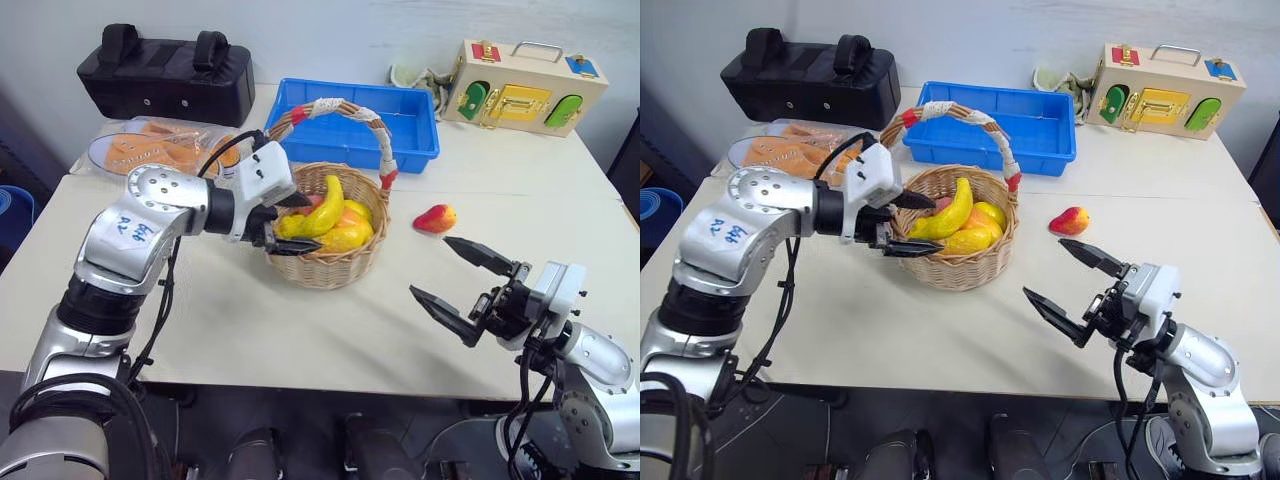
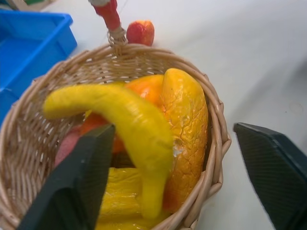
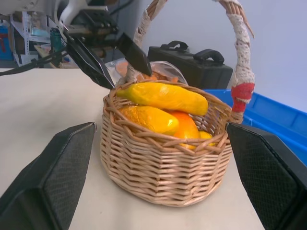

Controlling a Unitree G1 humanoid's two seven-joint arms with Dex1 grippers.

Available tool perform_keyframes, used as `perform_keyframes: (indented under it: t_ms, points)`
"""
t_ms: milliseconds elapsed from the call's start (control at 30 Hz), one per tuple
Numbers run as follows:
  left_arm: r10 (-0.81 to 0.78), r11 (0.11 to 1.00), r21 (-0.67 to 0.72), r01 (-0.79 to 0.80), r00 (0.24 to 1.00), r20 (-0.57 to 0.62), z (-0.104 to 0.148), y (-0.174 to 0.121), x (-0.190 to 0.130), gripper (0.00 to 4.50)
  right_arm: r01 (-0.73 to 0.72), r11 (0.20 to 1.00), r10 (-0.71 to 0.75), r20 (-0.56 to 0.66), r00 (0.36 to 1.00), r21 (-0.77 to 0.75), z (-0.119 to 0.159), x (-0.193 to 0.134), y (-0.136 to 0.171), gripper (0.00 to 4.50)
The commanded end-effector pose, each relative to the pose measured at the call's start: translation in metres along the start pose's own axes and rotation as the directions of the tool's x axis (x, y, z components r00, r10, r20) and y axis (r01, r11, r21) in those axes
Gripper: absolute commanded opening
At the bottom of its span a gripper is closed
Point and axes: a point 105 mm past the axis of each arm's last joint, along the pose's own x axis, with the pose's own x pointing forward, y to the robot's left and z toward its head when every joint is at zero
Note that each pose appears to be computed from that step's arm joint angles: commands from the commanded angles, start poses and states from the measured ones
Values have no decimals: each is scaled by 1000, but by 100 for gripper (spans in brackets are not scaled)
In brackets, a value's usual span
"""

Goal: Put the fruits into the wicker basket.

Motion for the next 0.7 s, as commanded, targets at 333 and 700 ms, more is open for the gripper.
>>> perform_keyframes:
  t_ms: [333, 700]
  points:
    - [-53, 994, 108, 24, 961, 273, -22, -40, -92, 435, 106, 993, -113, -142, 983, -54, -16, -73, -37, 450]
    - [272, 949, -216, -232, 944, 184, -83, -58, -140, 443, 407, 901, -432, -238, 870, -148, -62, -132, -63, 450]
